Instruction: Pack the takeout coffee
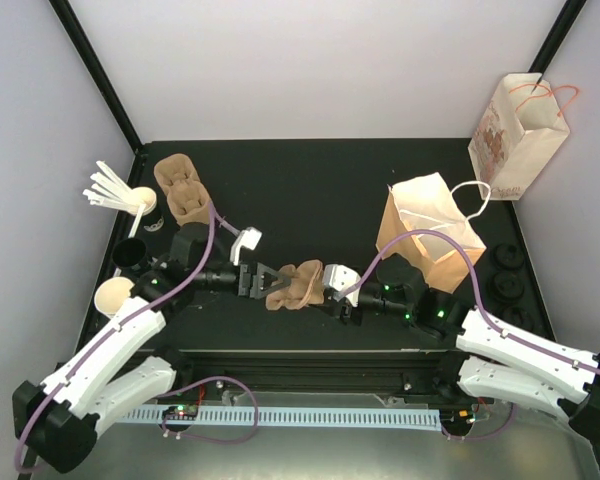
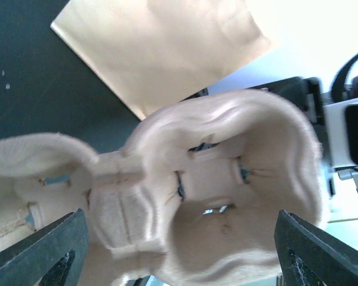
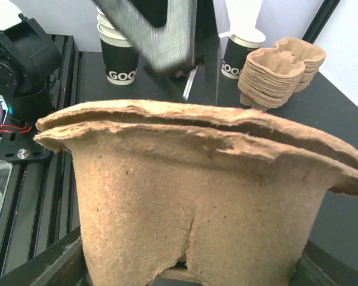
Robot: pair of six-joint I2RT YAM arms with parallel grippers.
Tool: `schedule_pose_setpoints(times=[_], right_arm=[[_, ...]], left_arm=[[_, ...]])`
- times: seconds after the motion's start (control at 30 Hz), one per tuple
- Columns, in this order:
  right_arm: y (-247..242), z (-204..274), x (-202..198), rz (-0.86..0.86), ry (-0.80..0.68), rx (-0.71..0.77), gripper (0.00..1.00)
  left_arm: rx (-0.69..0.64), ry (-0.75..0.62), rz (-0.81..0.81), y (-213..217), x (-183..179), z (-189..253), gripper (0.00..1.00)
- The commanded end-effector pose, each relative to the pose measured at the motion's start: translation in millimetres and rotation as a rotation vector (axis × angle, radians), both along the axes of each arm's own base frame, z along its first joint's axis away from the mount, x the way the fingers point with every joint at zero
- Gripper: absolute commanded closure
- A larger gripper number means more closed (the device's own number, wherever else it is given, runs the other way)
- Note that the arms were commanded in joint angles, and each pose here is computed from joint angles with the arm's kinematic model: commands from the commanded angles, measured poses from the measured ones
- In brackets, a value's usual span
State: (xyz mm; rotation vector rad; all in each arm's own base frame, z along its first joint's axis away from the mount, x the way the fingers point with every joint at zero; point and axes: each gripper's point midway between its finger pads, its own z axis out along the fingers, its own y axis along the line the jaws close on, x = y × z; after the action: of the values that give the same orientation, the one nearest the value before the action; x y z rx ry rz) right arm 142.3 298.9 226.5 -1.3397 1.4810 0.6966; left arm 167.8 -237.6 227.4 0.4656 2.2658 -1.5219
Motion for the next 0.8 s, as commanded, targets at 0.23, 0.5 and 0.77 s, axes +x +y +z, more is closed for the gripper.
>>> schedule_pose_setpoints(times=[0.23, 0.5, 0.77], right_arm=[[6.8, -6.1, -2.9, 0.036, 0.002, -0.026, 0.34], [12.9, -15.3, -1.5, 0.047, -0.002, -0.077, 0.34], [13.8, -14.9, -3.1, 0.056, -0.005, -0.076, 0.34]], left_arm=[[-0.143, -0.014, -0.102, -19.0, -25.1, 51.1, 0.33], [-0.133, -0.003, -0.190, -42.3, -38.6, 59.2, 0.51], [-0.100, 0.033, -0.179, -45.2, -35.1, 46.2, 0.60]])
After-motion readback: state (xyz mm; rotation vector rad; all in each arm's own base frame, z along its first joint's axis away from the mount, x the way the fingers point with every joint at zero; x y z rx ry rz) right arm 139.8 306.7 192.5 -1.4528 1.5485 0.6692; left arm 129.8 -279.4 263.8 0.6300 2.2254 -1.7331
